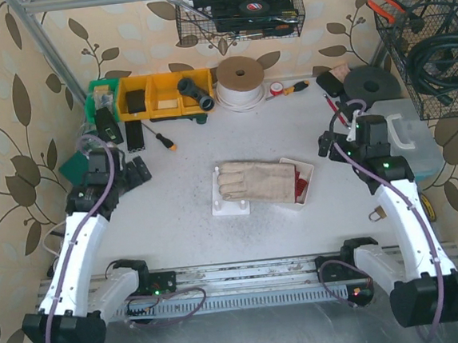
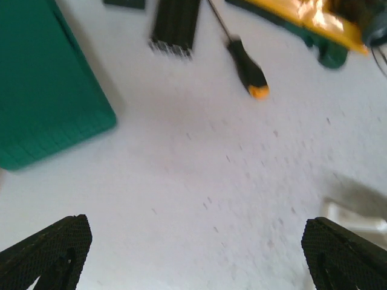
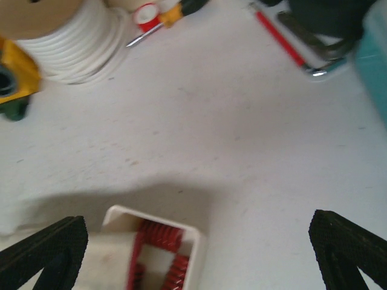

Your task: Install the large spring

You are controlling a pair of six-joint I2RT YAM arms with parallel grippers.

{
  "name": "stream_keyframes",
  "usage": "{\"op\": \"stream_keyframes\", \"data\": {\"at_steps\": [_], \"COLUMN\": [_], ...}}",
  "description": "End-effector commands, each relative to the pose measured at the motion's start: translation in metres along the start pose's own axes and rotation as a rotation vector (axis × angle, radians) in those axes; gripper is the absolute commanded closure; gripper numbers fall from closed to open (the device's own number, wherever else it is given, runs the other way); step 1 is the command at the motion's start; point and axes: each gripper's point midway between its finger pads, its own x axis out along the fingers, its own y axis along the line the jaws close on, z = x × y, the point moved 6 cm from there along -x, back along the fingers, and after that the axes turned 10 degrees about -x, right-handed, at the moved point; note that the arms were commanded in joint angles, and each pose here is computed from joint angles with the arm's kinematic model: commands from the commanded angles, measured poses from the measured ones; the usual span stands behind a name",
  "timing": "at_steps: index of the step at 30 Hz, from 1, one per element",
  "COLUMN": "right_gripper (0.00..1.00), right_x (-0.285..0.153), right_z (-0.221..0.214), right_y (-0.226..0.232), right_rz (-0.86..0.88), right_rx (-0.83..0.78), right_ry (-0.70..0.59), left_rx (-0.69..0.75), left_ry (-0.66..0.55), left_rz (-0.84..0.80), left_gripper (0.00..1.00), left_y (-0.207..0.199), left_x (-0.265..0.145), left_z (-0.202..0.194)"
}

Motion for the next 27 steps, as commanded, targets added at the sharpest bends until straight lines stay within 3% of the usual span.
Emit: {"op": "stream_keyframes", "data": {"at_steps": [1,7,13,18,27], "right_gripper": [0.01,0.01,0.08,0.18,0.18], "right_x": [-0.009,0.003,0.010,0.025,0.057], "right_z": [-0.010,-0.030,-0.048,-0.060,-0.074], "right_y": [0.025,0.047,0.071,0.085,0.102], "right_rz": [0.230,0.368,0.332,0.300,0.279], "right_rx": [0.031,0.035,-0.059,-0.100,-0.115], "right_ry": [0.092,0.218,0.308,0.386,0.465], "left_rx": [-0.041,0.066,0.166,0.172,0.158], "left_ry": [0.147,0.074,0.082,0.086,0.063], "left_rz": [-0.097,-0.165,-0.215,-0.259,-0.251], "left_gripper": [0.03,0.03,0.03,0.04,0.02], "left_y": [-0.013,-0.050,-0.079,-0.078,-0.076], "left_x": [0.010,0.007,0.012,0.012,0.016], "left_z": [-0.049,-0.087,-0.108,-0.114,-0.114]}}
